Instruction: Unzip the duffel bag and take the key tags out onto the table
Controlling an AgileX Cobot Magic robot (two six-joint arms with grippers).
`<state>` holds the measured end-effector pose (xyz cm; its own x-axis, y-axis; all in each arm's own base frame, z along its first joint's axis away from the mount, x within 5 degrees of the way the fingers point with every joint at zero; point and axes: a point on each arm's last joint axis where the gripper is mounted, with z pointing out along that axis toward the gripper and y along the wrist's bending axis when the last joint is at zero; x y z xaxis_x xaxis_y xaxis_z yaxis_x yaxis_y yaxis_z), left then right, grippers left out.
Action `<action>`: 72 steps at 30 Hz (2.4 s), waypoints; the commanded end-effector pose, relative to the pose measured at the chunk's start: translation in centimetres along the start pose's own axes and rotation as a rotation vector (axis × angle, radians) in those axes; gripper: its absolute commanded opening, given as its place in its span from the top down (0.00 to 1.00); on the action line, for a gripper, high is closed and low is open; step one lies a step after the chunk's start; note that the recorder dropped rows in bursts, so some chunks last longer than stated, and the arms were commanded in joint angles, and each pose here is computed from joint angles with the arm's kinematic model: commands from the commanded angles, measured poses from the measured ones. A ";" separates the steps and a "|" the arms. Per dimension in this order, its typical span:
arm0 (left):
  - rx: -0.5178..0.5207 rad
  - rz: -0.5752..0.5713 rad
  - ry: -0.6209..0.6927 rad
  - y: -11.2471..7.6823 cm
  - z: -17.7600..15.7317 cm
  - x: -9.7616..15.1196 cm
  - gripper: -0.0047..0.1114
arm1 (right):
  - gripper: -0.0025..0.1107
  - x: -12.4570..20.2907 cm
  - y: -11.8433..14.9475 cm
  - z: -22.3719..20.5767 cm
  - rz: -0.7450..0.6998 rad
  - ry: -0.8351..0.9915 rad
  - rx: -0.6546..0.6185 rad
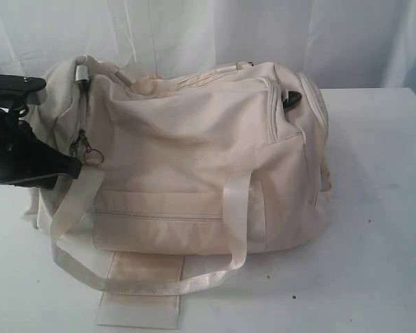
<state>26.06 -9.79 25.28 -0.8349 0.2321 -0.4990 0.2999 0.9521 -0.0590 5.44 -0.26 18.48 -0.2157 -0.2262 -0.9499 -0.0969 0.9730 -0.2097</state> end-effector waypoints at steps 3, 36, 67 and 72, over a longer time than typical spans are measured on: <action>0.025 -0.020 0.024 -0.2 -0.3 0.5 0.96 | 0.98 -0.2 0.0 0.0 -0.026 -0.032 -0.003; 0.050 0.016 -0.026 -0.5 -1.8 0.4 0.96 | 0.98 -14.5 -0.4 3.2 0.485 -0.018 -0.187; 0.049 0.021 -0.033 -0.5 -1.8 0.4 0.96 | 0.67 -21.2 29.1 25.8 -0.381 0.279 -1.272; 0.049 0.021 -0.034 -0.5 -1.8 0.4 0.96 | 0.51 -19.7 31.7 25.7 -0.448 0.253 -1.247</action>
<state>25.32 -9.84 26.29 -0.8101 0.2507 -0.5300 0.3392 0.9377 -0.0748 31.85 35.52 24.91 -0.1268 -0.6400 -0.7578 -0.9859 0.1654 0.0252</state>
